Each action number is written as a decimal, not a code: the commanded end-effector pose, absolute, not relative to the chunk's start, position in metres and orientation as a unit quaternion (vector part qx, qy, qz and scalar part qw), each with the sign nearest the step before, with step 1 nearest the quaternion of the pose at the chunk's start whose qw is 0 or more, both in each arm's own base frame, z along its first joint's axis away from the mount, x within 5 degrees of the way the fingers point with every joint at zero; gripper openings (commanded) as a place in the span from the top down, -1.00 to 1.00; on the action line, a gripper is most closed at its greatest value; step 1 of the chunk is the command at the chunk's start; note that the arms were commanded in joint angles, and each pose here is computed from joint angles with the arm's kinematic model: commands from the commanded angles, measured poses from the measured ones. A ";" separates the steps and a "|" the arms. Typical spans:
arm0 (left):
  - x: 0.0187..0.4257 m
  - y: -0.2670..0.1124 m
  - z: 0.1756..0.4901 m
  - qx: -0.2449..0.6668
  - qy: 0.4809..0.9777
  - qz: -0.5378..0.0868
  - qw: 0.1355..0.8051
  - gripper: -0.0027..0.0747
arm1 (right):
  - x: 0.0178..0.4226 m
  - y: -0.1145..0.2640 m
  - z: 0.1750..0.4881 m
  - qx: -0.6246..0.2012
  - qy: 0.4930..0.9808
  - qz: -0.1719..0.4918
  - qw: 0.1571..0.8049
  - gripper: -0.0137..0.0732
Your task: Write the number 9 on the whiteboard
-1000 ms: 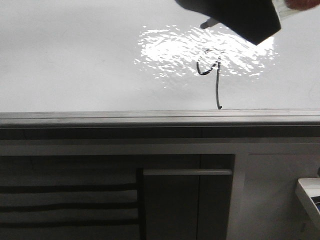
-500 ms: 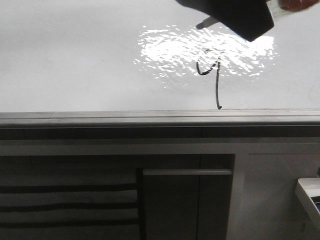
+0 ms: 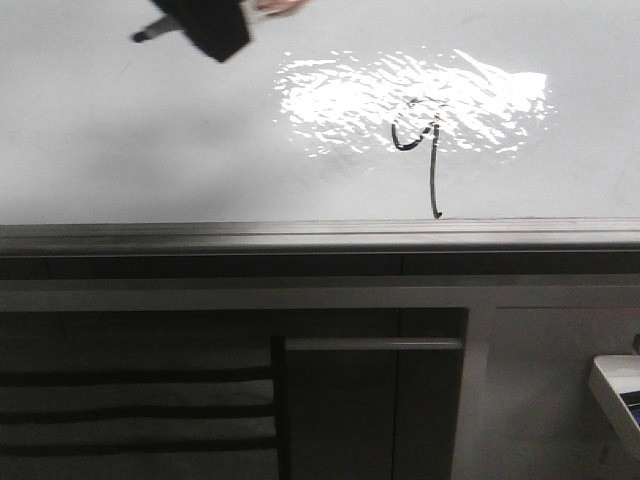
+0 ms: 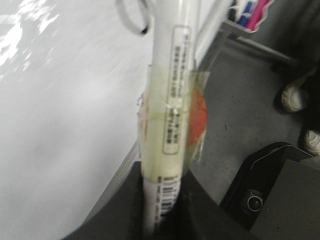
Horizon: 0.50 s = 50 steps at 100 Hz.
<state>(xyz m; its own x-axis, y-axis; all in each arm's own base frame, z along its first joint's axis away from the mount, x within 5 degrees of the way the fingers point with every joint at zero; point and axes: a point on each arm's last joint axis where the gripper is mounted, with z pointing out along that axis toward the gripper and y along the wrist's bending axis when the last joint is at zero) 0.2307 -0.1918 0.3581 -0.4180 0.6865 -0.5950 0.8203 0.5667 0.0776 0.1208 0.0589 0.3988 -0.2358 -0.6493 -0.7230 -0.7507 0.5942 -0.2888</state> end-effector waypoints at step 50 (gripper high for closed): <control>0.246 -0.104 0.304 0.105 0.844 -0.154 0.504 0.98 | 0.125 0.059 0.395 -0.423 0.787 0.062 0.445 -0.12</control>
